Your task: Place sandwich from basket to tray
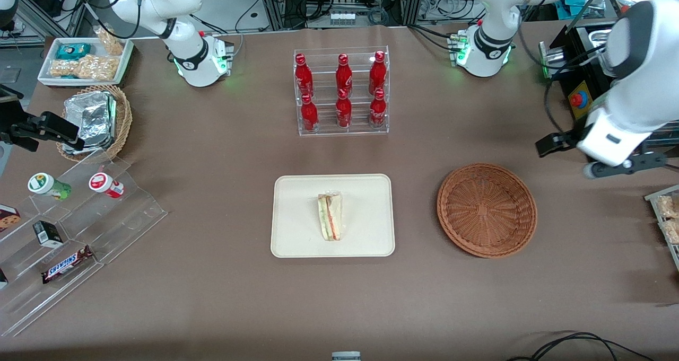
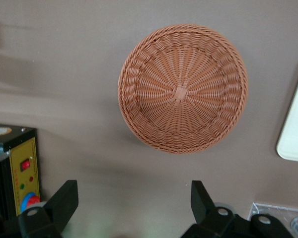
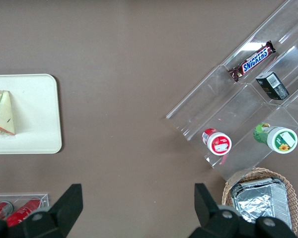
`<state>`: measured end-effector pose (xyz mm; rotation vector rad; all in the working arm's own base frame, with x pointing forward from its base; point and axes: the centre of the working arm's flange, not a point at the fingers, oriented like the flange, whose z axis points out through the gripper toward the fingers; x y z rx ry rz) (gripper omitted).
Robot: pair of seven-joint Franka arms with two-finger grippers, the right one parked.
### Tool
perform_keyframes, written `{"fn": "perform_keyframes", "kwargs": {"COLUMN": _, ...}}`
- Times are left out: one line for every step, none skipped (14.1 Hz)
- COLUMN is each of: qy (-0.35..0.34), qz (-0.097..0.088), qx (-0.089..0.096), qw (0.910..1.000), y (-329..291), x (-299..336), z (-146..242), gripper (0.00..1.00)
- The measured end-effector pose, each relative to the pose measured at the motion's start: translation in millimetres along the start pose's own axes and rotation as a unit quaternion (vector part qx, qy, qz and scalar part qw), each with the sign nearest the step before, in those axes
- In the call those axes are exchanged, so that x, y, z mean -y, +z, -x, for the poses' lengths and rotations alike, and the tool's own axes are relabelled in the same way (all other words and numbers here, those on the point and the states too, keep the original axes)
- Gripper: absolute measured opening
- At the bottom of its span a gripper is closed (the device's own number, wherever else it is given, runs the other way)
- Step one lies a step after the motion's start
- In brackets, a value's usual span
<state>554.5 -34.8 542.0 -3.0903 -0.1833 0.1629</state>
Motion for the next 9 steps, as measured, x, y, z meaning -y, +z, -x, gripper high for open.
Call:
{"fn": "perform_keyframes", "kwargs": {"qy": 0.015, "qz": 0.006, "qx": -0.006, "qw": 0.9998, "y": -7, "x": 8, "z": 2, "gripper": 1.00}}
{"fn": "perform_keyframes", "kwargs": {"qy": 0.028, "qz": 0.009, "qx": -0.013, "qw": 0.9995, "y": -15, "x": 15, "z": 4, "gripper": 1.00}}
{"fn": "perform_keyframes", "kwargs": {"qy": 0.037, "qz": 0.011, "qx": -0.021, "qw": 0.9990, "y": -23, "x": 23, "z": 5, "gripper": 1.00}}
{"fn": "perform_keyframes", "kwargs": {"qy": 0.045, "qz": 0.013, "qx": -0.032, "qw": 0.9984, "y": -33, "x": 31, "z": 6, "gripper": 1.00}}
{"fn": "perform_keyframes", "kwargs": {"qy": 0.049, "qz": 0.015, "qx": -0.044, "qw": 0.9977, "y": -45, "x": 36, "z": 5, "gripper": 1.00}}
{"fn": "perform_keyframes", "kwargs": {"qy": 0.050, "qz": 0.015, "qx": -0.054, "qw": 0.9972, "y": -54, "x": 40, "z": 5, "gripper": 1.00}}
{"fn": "perform_keyframes", "kwargs": {"qy": 0.047, "qz": 0.018, "qx": -0.060, "qw": 0.9969, "y": -61, "x": 44, "z": 4, "gripper": 1.00}}
{"fn": "perform_keyframes", "kwargs": {"qy": 0.043, "qz": 0.025, "qx": -0.063, "qw": 0.9968, "y": -64, "x": 48, "z": 4, "gripper": 1.00}}
{"fn": "perform_keyframes", "kwargs": {"qy": 0.037, "qz": 0.037, "qx": -0.064, "qw": 0.9966, "y": -66, "x": 52, "z": 3, "gripper": 1.00}}
